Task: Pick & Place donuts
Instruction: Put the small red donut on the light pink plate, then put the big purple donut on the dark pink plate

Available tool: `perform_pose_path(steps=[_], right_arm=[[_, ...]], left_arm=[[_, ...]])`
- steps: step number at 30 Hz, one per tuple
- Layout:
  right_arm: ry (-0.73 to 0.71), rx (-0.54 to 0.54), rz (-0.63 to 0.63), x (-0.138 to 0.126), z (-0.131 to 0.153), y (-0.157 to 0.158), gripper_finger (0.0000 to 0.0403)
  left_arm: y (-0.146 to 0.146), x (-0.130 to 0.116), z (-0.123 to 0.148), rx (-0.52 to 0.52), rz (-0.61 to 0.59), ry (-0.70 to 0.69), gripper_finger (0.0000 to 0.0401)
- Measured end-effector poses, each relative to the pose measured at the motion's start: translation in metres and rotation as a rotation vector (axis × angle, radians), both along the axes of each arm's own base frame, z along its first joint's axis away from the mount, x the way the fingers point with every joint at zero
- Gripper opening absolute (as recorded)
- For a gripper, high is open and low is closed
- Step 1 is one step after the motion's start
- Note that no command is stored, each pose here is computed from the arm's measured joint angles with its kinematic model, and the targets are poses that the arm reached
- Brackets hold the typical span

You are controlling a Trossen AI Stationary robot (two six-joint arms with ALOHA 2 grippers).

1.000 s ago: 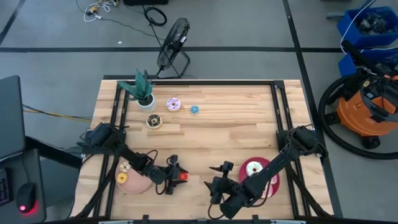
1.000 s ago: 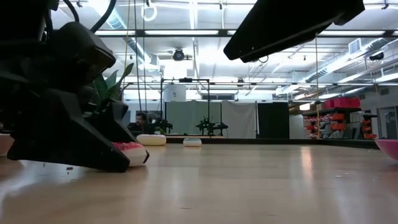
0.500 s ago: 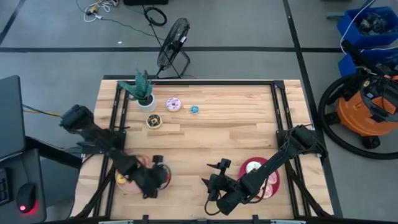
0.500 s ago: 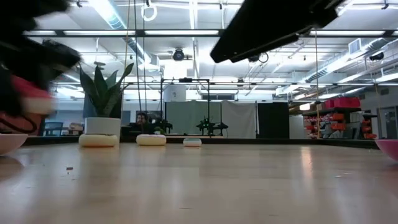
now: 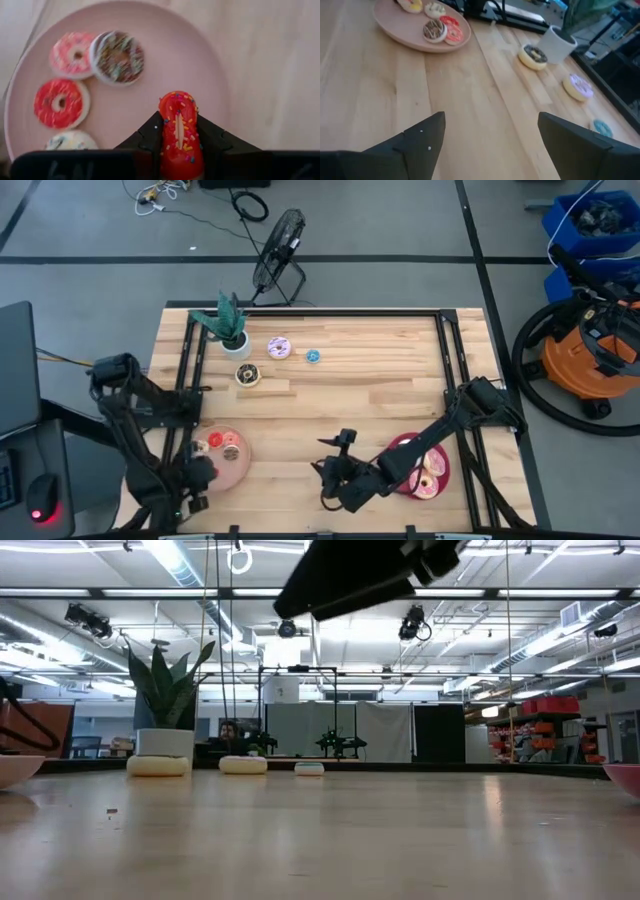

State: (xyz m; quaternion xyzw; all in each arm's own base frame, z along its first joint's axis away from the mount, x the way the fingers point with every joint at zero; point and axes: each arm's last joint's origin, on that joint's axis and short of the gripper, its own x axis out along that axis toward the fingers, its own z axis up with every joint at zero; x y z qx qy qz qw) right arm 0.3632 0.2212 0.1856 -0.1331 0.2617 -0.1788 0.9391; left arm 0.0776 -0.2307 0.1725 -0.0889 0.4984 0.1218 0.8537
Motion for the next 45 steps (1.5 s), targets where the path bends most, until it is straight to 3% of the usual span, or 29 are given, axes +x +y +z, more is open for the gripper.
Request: perform_pose_path(steps=[7,16,26,30,34,39,45], right_arm=[[-0.017,-0.024,0.037,0.003,0.004,0.002,0.0329],[-0.016,-0.019,0.034,0.003,0.003,0.001,0.0329],[-0.002,-0.003,0.051,0.003,0.002,0.002,0.0329],[0.007,-0.003,0.056,0.002,0.002,0.002,0.0329],[0.026,0.001,0.062,0.001,0.0,0.002,0.0329],[0.103,0.039,0.087,-0.002,-0.011,-0.005,0.0329],[0.183,0.052,0.046,-0.005,-0.048,-0.042,0.0329]], left_arm=[[0.02,-0.018,-0.026,0.024,0.109,-0.071,0.0087],[0.023,-0.016,-0.029,0.049,0.097,-0.084,0.0103],[0.026,-0.013,-0.029,0.068,0.109,-0.076,0.0242],[0.027,-0.01,-0.024,0.086,0.105,-0.069,0.0274],[0.026,-0.005,-0.006,0.101,0.089,-0.116,0.0279],[0.028,0.008,0.014,0.137,0.06,-0.39,0.0271],[0.04,0.029,0.003,0.21,0.067,-0.424,0.025]])
